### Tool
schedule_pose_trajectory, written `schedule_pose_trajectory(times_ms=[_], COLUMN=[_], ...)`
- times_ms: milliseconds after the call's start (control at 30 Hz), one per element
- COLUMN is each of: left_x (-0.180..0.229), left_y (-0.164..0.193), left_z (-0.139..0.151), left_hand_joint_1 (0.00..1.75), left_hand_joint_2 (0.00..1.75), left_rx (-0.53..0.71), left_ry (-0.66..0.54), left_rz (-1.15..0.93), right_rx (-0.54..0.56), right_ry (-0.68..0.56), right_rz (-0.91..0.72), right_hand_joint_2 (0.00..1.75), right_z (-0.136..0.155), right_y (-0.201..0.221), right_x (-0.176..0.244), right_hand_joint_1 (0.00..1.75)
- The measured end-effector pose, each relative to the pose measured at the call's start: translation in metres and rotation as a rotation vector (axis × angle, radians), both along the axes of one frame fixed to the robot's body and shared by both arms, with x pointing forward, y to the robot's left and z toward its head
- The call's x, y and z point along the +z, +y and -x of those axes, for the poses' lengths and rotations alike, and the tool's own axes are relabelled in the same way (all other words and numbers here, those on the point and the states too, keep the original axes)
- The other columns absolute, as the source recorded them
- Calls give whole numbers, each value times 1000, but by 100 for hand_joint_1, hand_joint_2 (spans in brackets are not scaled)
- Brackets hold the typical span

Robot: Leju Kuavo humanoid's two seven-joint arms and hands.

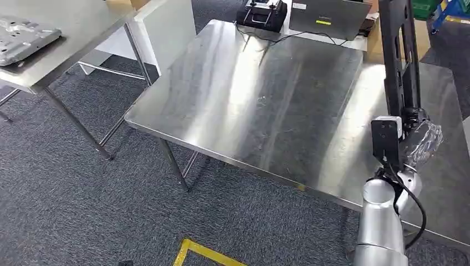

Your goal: Take the parts from the cabinet and place them on the table.

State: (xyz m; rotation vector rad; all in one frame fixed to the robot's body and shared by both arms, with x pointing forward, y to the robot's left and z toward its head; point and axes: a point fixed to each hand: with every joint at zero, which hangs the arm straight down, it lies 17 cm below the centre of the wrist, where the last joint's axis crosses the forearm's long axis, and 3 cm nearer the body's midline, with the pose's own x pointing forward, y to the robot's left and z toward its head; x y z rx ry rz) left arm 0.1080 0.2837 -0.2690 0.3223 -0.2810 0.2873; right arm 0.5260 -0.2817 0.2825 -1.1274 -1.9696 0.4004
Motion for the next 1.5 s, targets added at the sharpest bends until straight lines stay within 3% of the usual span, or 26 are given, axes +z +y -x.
schedule_pose_trajectory(times_ms=[633,867,1133,1167,1333,1367,1500], left_x=[0,3,4,4,4,4,1], left_y=[-2,4,4,4,6,6,7], left_z=[-3,-9,-14,-15,-13,-13,-7], left_hand_joint_1=[0,0,0,0,0,0,0], left_hand_joint_2=[175,175,175,175,175,0,0], left_rx=[-22,-45,5,20,100,114,132], left_ry=[-8,-41,-78,-87,-102,-103,-71], left_rz=[1,-29,-5,6,33,34,44], right_rx=[-119,-236,-333,-344,-342,-338,-305], right_ry=[213,465,618,639,686,689,698], right_rz=[171,328,418,439,493,497,510], right_hand_joint_2=[175,175,175,0,0,0,0], right_z=[-23,-43,-58,-59,-72,-73,-77], right_y=[-30,-60,-87,-88,-76,-72,-52], right_x=[-59,-126,-151,-154,-155,-154,-156], right_hand_joint_1=[175,175,175,0,0,0,0])
